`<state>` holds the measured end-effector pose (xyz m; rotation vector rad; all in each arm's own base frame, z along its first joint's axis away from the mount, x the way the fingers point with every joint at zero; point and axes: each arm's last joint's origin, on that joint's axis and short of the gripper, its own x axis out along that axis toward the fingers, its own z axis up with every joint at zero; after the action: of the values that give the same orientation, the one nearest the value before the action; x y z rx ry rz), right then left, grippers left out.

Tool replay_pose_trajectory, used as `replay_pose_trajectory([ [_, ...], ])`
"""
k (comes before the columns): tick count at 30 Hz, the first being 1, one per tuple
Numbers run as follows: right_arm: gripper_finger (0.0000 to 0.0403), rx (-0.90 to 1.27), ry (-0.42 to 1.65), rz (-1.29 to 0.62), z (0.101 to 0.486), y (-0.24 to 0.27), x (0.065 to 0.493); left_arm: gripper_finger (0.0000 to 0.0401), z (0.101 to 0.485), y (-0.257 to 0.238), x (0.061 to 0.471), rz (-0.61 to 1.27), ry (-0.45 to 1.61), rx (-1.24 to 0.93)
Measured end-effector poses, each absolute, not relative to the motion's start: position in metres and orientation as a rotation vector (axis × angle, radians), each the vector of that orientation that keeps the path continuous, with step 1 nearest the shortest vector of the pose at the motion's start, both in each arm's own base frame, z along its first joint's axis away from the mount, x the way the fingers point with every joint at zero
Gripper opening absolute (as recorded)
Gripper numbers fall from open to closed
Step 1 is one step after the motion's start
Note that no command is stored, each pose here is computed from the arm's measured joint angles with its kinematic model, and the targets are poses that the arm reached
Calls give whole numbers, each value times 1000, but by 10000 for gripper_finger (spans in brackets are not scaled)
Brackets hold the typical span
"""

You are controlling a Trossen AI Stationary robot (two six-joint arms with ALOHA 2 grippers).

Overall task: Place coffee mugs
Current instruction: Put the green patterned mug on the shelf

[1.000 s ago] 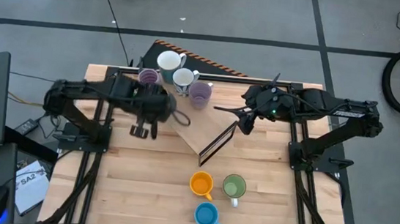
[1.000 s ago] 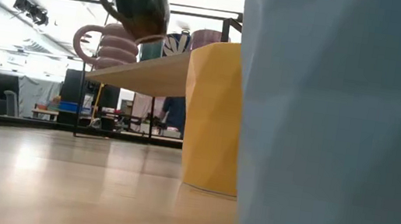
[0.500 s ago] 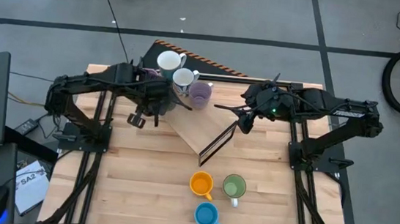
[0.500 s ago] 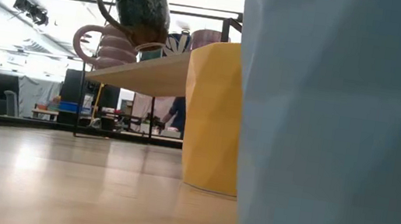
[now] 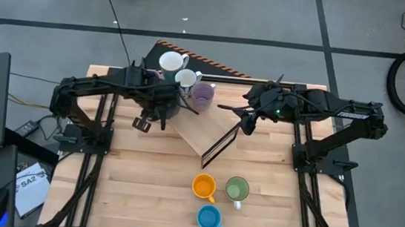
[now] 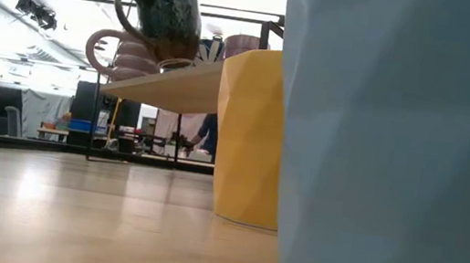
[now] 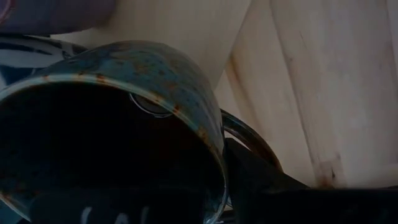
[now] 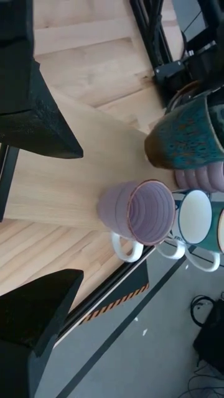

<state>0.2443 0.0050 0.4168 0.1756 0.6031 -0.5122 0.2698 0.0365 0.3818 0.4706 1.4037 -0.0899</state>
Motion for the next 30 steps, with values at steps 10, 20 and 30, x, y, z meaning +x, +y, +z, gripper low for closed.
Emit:
replay_pose_trajectory([
  [10, 311, 184, 607, -488, 417, 6, 245, 50, 374, 44, 277, -109, 1441, 479],
  [20, 311, 184, 607, -486, 417, 6, 245, 50, 369, 48, 281, -178, 1441, 460],
  [30, 311, 186, 602, -485, 417, 6, 245, 50, 365, 53, 285, -158, 1469, 476],
])
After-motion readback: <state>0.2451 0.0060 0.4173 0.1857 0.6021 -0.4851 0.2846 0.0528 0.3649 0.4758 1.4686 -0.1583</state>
